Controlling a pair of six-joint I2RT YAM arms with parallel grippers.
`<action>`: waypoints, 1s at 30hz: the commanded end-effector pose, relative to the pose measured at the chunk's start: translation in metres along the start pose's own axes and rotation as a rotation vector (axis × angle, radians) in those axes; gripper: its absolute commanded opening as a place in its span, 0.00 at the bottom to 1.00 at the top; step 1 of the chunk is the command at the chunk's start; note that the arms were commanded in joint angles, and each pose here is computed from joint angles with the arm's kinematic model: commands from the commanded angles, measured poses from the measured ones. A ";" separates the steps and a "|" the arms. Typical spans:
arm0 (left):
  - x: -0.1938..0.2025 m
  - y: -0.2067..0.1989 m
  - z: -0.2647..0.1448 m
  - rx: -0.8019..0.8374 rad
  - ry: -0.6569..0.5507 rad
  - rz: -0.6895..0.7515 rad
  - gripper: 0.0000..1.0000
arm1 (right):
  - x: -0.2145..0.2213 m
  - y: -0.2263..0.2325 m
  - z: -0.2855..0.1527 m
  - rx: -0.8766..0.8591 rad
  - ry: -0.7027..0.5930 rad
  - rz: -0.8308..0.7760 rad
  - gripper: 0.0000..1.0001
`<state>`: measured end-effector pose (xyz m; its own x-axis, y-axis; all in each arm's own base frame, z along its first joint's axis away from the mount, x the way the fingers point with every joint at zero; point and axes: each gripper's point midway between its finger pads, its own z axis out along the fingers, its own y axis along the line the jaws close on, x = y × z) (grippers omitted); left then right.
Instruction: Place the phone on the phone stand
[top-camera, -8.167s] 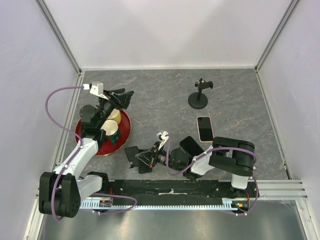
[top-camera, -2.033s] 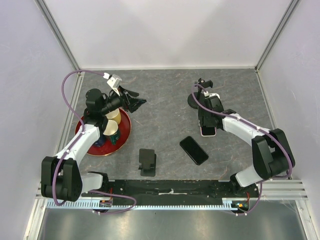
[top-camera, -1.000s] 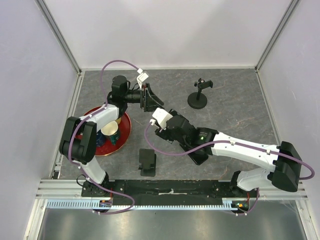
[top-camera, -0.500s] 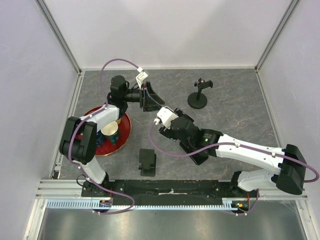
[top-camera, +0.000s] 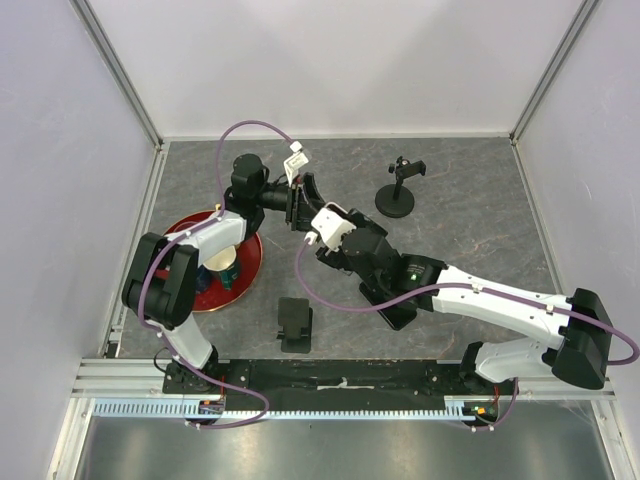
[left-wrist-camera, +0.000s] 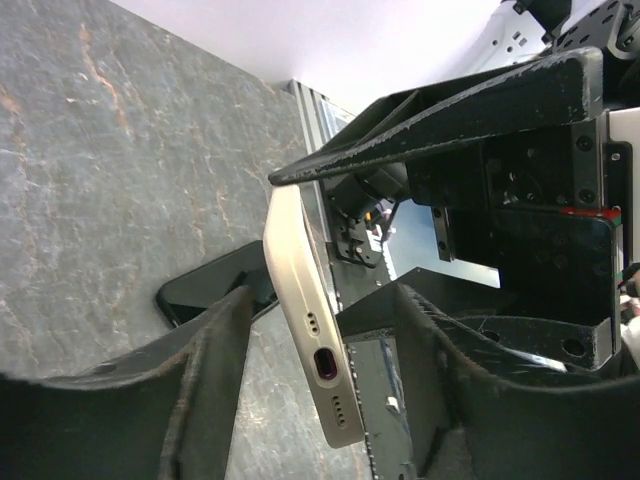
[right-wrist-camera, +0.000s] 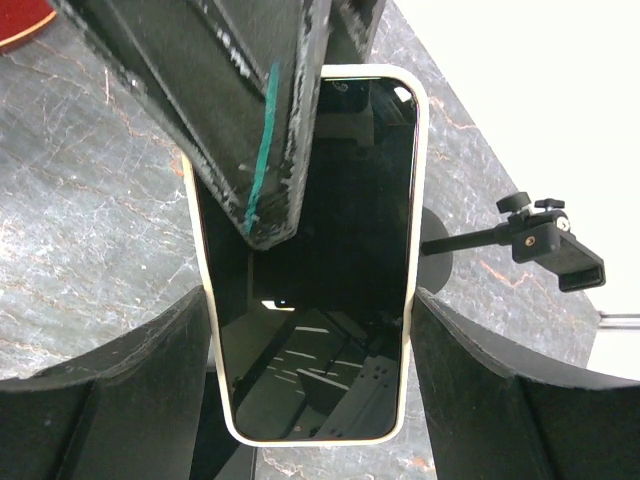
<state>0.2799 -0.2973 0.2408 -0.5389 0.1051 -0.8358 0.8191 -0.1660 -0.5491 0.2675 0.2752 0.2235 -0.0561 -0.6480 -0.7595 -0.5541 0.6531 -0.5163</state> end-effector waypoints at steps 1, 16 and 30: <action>-0.001 -0.007 0.002 0.058 0.035 0.036 0.55 | -0.047 -0.030 -0.007 0.095 -0.126 0.070 0.00; -0.035 0.030 -0.018 -0.314 -0.146 0.149 0.02 | 0.022 -0.025 -0.008 -0.051 0.002 0.346 0.98; -0.084 -0.004 -0.063 -0.274 -0.531 0.175 0.02 | -0.045 -0.061 -0.031 -0.546 -0.467 1.023 0.98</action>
<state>0.3530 -0.2429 0.2440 -0.5058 -0.2723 -0.8185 0.7763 0.2702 -0.5696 0.2927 0.2148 0.2095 -0.4778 0.0283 -0.8780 -0.5068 0.8075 0.3018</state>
